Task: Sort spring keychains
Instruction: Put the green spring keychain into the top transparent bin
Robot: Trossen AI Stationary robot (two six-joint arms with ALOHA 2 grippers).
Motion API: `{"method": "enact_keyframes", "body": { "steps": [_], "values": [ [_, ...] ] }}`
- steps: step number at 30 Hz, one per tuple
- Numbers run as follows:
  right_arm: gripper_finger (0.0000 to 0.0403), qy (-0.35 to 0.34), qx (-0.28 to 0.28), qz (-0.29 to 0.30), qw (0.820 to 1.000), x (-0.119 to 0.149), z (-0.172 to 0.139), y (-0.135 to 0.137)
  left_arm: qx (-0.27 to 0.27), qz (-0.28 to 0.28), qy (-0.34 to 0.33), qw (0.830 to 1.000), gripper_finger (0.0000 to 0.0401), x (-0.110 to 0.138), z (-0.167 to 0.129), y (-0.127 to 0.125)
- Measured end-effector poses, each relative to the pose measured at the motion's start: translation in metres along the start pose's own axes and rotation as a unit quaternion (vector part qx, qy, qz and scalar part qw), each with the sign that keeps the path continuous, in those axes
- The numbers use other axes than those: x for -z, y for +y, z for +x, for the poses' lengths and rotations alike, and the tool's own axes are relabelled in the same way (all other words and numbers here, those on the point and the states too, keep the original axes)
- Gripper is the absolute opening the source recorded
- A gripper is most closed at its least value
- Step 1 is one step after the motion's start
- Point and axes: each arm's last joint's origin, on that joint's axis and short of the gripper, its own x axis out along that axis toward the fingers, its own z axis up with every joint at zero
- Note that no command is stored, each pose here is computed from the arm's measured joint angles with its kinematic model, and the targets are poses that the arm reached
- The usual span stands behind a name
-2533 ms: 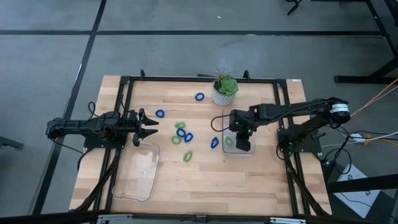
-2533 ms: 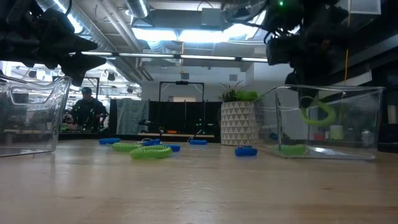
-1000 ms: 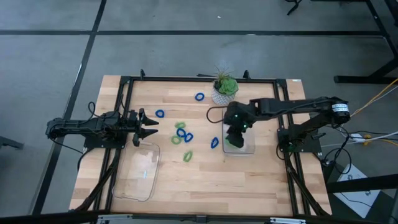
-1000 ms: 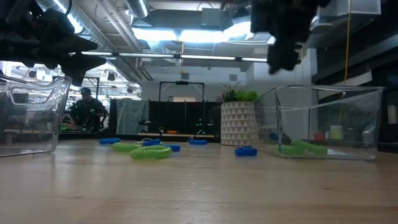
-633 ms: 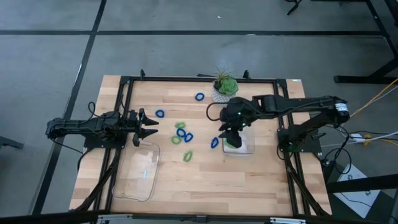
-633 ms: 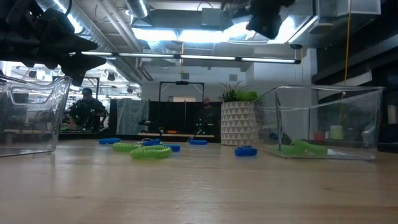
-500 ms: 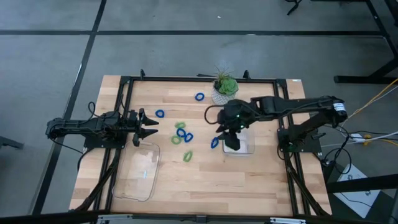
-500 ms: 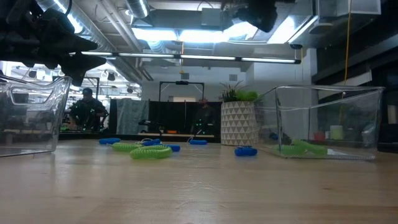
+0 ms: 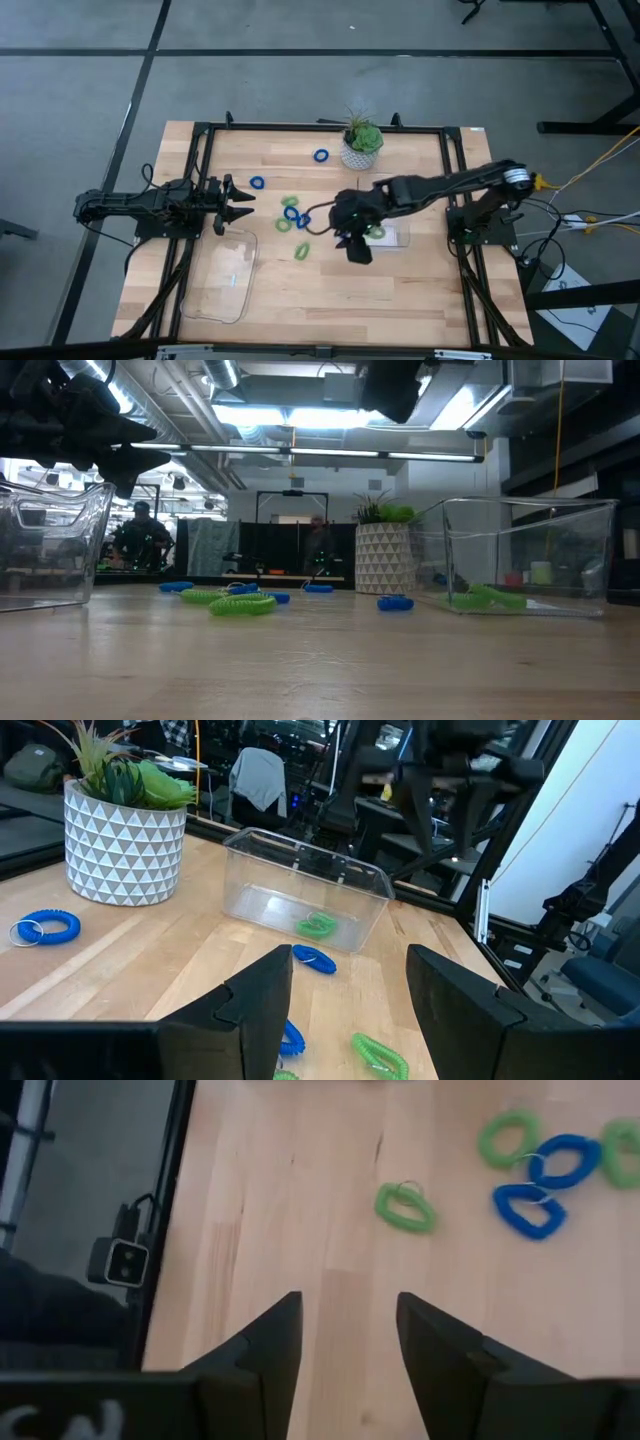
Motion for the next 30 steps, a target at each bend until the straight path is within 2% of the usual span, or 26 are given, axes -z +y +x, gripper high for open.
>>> {"method": "enact_keyframes", "body": {
  "steps": [8, 16, 30],
  "values": [
    [0.0163, 0.037, -0.005, -0.067, 0.997, -0.008, 0.042, 0.003, 0.000, 0.000, 0.000, 1.000, 0.0194, 0.000, 0.000, 0.000],
    [0.0163, 0.060, -0.010, -0.163, 0.985, -0.014, 0.079, 0.001, 0.000, 0.000, 0.000, 1.000, 0.0194, 0.000, 0.000, 0.000],
    [0.0163, 0.048, -0.014, -0.240, 0.970, -0.020, 0.125, -0.005, 0.000, 0.000, 0.000, 1.000, 0.0194, 0.000, 0.000, 0.000]
  ]
}}
